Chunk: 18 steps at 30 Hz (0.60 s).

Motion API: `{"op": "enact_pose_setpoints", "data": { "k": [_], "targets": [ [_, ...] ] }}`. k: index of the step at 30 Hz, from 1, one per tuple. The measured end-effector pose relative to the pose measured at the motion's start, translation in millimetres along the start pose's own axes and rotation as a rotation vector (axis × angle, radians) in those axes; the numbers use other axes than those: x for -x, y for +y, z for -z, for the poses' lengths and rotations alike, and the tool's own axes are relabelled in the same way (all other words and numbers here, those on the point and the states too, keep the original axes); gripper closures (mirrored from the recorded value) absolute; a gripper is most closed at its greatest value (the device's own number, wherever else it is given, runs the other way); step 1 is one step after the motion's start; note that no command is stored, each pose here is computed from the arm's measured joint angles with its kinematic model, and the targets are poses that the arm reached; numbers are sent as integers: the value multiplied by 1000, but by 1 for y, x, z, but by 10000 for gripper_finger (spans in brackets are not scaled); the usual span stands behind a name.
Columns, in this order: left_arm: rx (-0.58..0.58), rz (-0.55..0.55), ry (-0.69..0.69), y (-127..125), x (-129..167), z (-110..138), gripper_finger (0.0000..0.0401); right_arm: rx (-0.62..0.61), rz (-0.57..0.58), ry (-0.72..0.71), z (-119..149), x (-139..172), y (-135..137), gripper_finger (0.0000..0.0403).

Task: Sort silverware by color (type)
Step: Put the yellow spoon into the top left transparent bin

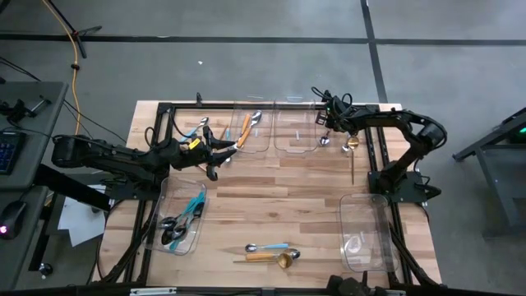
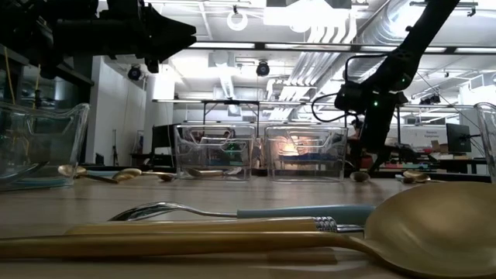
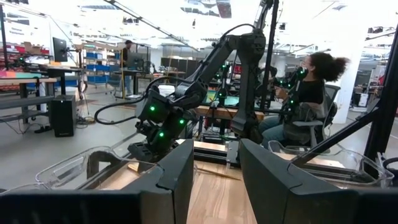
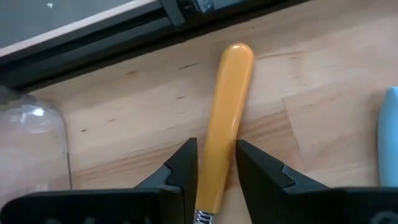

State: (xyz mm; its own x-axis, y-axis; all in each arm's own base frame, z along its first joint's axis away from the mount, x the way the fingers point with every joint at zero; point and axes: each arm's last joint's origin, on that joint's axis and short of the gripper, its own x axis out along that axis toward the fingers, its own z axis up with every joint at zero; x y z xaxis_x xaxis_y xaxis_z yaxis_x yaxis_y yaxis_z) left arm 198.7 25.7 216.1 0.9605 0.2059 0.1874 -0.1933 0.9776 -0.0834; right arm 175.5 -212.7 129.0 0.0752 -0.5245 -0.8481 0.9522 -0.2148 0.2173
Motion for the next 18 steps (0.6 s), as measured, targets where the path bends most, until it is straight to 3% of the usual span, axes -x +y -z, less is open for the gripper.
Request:
{"op": "enact_pose_setpoints", "data": {
  "k": [18],
  "targets": [
    [0,0,0,0,0,0,281,70,-13,88,2,5,-4,311]
  ]
}}
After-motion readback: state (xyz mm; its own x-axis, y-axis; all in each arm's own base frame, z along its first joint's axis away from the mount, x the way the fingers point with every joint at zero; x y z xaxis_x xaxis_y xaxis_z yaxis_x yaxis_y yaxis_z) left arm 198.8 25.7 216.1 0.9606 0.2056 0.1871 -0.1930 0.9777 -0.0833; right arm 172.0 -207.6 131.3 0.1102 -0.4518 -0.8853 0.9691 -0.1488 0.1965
